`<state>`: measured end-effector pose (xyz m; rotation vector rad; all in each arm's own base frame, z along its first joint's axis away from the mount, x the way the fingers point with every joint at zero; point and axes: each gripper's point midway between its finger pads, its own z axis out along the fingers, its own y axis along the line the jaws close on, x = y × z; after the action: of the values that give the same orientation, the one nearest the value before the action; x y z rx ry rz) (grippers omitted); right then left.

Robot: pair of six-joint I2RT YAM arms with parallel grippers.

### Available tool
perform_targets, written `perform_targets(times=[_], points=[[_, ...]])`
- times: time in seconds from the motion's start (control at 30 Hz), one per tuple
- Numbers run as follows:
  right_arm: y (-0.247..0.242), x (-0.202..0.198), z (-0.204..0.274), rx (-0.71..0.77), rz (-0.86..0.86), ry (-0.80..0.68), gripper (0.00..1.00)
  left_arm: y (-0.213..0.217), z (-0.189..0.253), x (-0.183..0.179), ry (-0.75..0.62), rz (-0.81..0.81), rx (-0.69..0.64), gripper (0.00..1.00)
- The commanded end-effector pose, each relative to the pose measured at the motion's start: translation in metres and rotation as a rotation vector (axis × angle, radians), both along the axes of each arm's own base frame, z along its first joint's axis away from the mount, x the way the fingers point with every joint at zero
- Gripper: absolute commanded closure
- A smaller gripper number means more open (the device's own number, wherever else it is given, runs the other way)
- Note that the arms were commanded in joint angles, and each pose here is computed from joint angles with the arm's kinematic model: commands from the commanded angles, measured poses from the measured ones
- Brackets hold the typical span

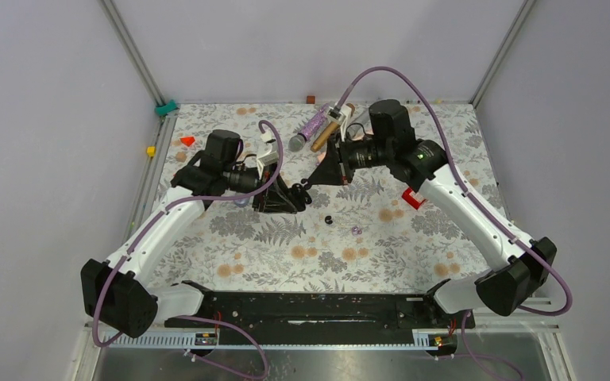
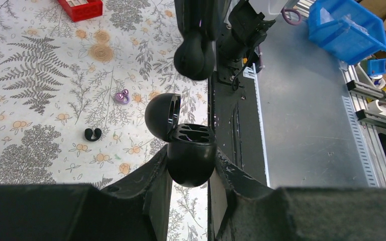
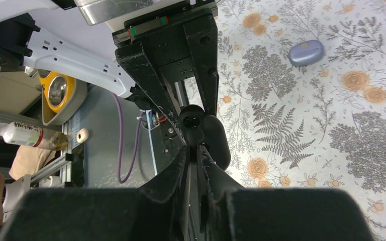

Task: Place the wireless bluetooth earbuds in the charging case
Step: Place the earbud in the charging case.

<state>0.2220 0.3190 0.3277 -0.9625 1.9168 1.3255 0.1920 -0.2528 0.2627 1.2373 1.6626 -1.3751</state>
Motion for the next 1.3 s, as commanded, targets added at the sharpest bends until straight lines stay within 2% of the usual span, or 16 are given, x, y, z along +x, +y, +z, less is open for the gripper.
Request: perform_targets(times=[0.0,0.37,1.27], points=[[0.009,-0.014,0.015,0.078,0.075,-0.033,0.88,-0.005,0.021,-0.007,-0.041,-0.071,-0.066,1.00],[0.014,-0.021,0.003,0.068,0.117,-0.075,0.88,-0.005,0.020,-0.010,-0.013,-0.098,-0.074,1.00],[0.022,-0.017,-0.016,0.003,0.099,-0.143,0.87,-0.006,0.021,-0.011,-0.002,-0.108,-0.081,1.00]])
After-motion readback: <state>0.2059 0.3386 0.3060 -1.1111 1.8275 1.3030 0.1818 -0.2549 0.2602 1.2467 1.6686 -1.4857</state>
